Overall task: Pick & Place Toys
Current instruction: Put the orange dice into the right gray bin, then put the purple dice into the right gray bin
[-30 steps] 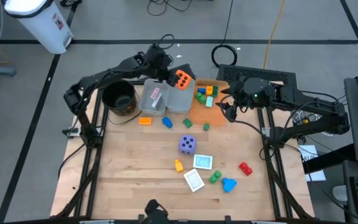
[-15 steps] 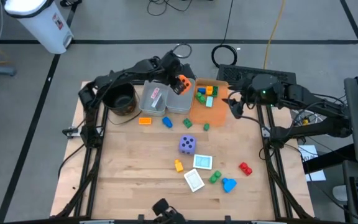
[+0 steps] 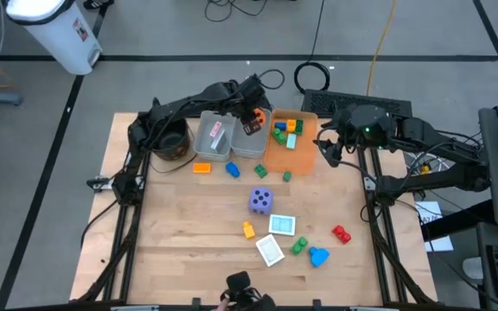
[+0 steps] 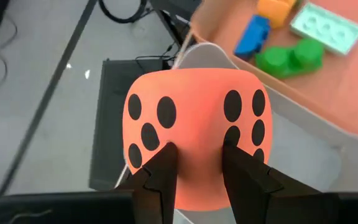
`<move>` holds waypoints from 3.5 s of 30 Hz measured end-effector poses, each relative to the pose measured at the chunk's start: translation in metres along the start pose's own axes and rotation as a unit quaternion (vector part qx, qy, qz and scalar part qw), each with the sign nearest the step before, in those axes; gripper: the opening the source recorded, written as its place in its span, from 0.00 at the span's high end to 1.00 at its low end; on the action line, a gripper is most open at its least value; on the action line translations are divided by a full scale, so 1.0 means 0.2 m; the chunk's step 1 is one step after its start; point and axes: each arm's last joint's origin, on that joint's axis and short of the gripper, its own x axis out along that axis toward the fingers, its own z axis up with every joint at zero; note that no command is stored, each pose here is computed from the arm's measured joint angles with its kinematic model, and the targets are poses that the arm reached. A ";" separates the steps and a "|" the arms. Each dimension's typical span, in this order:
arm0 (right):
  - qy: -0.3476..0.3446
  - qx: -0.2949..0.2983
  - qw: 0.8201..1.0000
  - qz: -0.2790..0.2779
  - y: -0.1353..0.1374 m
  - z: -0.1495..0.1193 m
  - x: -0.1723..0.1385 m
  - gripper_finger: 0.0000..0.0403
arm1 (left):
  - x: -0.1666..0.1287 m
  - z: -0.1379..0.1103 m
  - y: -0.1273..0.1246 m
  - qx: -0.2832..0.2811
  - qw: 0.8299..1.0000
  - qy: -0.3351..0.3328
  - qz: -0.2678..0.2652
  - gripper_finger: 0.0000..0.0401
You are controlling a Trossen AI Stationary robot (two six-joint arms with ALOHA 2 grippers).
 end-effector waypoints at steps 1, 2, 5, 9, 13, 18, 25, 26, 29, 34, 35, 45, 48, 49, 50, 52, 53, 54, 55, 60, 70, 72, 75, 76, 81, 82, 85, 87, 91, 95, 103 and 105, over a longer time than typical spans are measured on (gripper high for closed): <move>0.001 0.000 1.000 0.000 0.00 0.00 0.00 0.34 | 0.00 0.00 -0.01 0.016 1.000 0.002 -0.001 0.72; 0.001 0.000 1.000 0.000 0.00 0.00 0.00 0.34 | 0.00 0.00 -0.02 0.030 1.000 0.002 -0.002 0.72; 0.001 0.000 1.000 0.000 0.00 0.00 0.00 0.34 | 0.01 0.01 -0.07 0.076 0.997 0.003 0.017 0.72; 0.000 0.000 1.000 0.000 0.00 0.00 0.00 0.35 | 0.05 0.02 -0.13 0.131 0.991 0.011 0.035 0.72; 0.004 0.003 1.000 0.000 0.00 -0.01 -0.01 0.35 | 0.11 0.01 -0.17 0.167 0.985 0.029 0.044 0.72; 0.009 0.009 1.000 -0.002 -0.01 -0.02 -0.02 0.35 | 0.18 -0.01 -0.18 0.192 0.979 0.051 0.051 0.72; 0.012 0.017 1.000 -0.006 -0.01 -0.07 -0.02 0.35 | 0.20 0.00 -0.19 0.226 0.972 0.043 0.051 0.72; 0.011 0.022 1.000 -0.008 -0.02 -0.08 -0.01 0.35 | 0.20 0.00 -0.19 0.228 0.972 0.038 0.052 0.72; 0.007 0.039 0.999 -0.015 -0.02 -0.14 0.01 0.35 | 0.20 0.02 -0.18 0.230 0.971 0.025 0.058 0.72; -0.021 0.070 0.997 -0.008 -0.03 -0.21 0.03 0.35 | 0.20 0.02 -0.19 0.246 0.968 0.019 0.055 0.72; -0.026 0.074 0.997 -0.007 -0.03 -0.22 0.03 0.35 | 0.21 0.02 -0.20 0.252 0.966 0.017 0.053 0.72; -0.039 0.077 0.996 -0.005 -0.03 -0.21 0.02 0.35 | 0.31 0.02 -0.29 0.303 0.951 0.024 0.058 0.72; -0.039 0.076 0.996 -0.005 -0.03 -0.21 0.02 0.35 | 0.31 0.02 -0.29 0.302 0.951 0.020 0.055 0.72; -0.039 0.076 0.996 -0.005 -0.03 -0.21 0.02 0.35 | 0.31 0.02 -0.29 0.301 0.952 0.016 0.053 0.72; -0.039 0.076 0.996 -0.005 -0.03 -0.21 0.02 0.35 | 0.31 0.03 -0.29 0.300 0.952 0.013 0.054 0.72; -0.039 0.075 0.996 -0.005 -0.03 -0.21 0.02 0.35 | 0.31 0.03 -0.29 0.299 0.952 0.011 0.056 0.72; -0.039 0.074 0.996 -0.005 -0.03 -0.21 0.02 0.35 | 0.31 0.03 -0.29 0.299 0.952 0.011 0.057 0.72; -0.039 0.074 0.996 -0.005 -0.03 -0.21 0.02 0.35 | 0.31 0.03 -0.29 0.298 0.953 0.011 0.057 0.72; -0.039 0.074 0.996 -0.005 -0.03 -0.21 0.02 0.35 | 0.31 0.03 -0.29 0.297 0.953 0.012 0.056 0.72; -0.039 0.074 0.996 -0.004 -0.03 -0.21 0.02 0.35 | 0.31 0.03 -0.30 0.299 0.953 0.009 0.052 0.72; -0.039 0.074 0.996 -0.004 -0.03 -0.21 0.02 0.35 | 0.31 0.03 -0.32 0.293 0.955 0.009 0.050 0.61; -0.039 0.074 0.996 -0.004 -0.03 -0.21 0.02 0.35 | 0.30 0.03 -0.33 0.294 0.954 0.009 0.049 0.55; -0.039 0.074 0.996 -0.004 -0.03 -0.21 0.02 0.35 | 0.30 0.03 -0.35 0.294 0.954 0.012 0.059 0.46; -0.039 0.074 0.996 -0.004 -0.03 -0.21 0.02 0.35 | 0.30 0.03 -0.35 0.295 0.953 0.014 0.066 0.44; -0.039 0.074 0.996 -0.004 -0.03 -0.21 0.02 0.35 | 0.26 0.04 -0.38 0.296 0.949 0.022 0.102 0.35; -0.039 0.073 0.997 -0.004 -0.03 -0.21 0.02 0.35 | 0.24 0.04 -0.38 0.293 0.950 0.022 0.102 0.34; -0.039 0.072 0.997 -0.004 -0.03 -0.21 0.02 0.35 | 0.17 0.05 -0.40 0.276 0.956 0.010 0.095 0.33; -0.041 0.071 0.997 -0.004 -0.03 -0.21 0.02 0.35 | 0.11 0.05 -0.41 0.261 0.962 0.001 0.084 0.34; -0.047 0.067 0.997 -0.003 -0.03 -0.20 0.02 0.35 | -0.08 0.08 -0.44 0.188 0.980 -0.047 0.047 0.35; -0.062 0.061 0.996 -0.001 -0.03 -0.19 0.02 0.35 | -0.31 0.11 -0.41 0.047 0.990 -0.118 -0.065 0.35; -0.107 0.037 0.994 0.002 -0.02 -0.15 0.01 0.35 | -0.81 0.16 -0.28 -0.102 0.928 -0.276 -0.230 0.36; -0.118 0.036 0.992 0.003 -0.02 -0.13 0.01 0.35 | -0.94 0.15 -0.24 -0.118 0.912 -0.320 -0.229 0.38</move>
